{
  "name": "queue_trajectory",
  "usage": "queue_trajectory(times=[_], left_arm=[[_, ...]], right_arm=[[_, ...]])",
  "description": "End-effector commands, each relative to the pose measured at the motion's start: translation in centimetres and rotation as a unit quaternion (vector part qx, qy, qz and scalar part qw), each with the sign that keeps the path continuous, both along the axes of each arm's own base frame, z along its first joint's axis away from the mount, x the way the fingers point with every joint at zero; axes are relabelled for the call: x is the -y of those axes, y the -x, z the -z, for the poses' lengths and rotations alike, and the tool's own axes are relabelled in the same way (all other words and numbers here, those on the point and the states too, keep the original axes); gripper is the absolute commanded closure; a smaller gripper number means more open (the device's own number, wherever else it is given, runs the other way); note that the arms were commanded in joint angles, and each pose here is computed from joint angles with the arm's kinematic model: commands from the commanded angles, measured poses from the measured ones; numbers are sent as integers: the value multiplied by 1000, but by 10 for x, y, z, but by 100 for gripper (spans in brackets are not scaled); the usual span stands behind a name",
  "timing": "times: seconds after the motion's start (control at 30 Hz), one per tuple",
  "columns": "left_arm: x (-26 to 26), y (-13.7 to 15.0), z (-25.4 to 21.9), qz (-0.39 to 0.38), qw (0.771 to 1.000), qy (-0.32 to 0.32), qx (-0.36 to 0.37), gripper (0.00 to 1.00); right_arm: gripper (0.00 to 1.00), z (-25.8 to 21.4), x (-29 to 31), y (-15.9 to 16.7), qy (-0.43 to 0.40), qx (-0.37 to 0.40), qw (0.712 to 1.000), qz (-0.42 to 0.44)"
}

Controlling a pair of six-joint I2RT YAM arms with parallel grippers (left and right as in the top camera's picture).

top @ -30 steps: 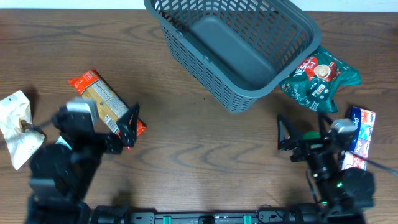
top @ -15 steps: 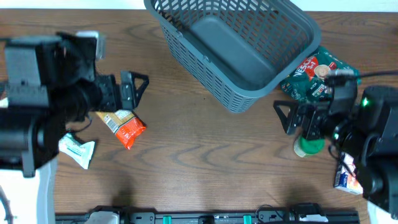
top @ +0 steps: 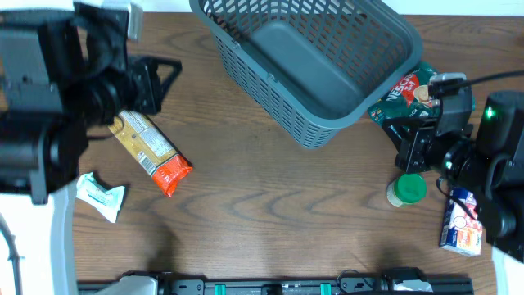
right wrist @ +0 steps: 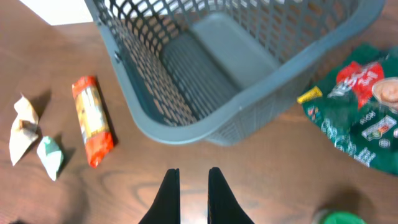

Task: Pack container
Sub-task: 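Grasp the grey basket rim with both grippers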

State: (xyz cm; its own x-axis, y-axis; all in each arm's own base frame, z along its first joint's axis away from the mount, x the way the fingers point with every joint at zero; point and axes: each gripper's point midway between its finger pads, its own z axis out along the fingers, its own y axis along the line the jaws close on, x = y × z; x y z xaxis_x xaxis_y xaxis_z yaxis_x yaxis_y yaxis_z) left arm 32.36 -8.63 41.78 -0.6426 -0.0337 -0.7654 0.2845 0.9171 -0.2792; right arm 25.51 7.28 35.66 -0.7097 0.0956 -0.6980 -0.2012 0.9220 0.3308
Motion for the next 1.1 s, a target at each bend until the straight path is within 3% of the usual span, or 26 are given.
queue_trajectory(times=[0.0, 0.27, 0.7, 1.07], left_arm=[[9, -25, 0, 16, 1000, -6, -1, 89], [57, -74, 15, 78, 989, -122, 31, 95], [88, -133, 35, 126, 974, -168, 90, 94], [100, -171, 109, 144, 972, -183, 25, 94]], right_arm=[[99, 1, -10, -4, 5, -25, 999, -29], [99, 28, -70, 6, 38, -80, 979, -181], [99, 35, -104, 32, 64, -83, 956, -274], [99, 41, -108, 39, 81, -89, 947, -298]])
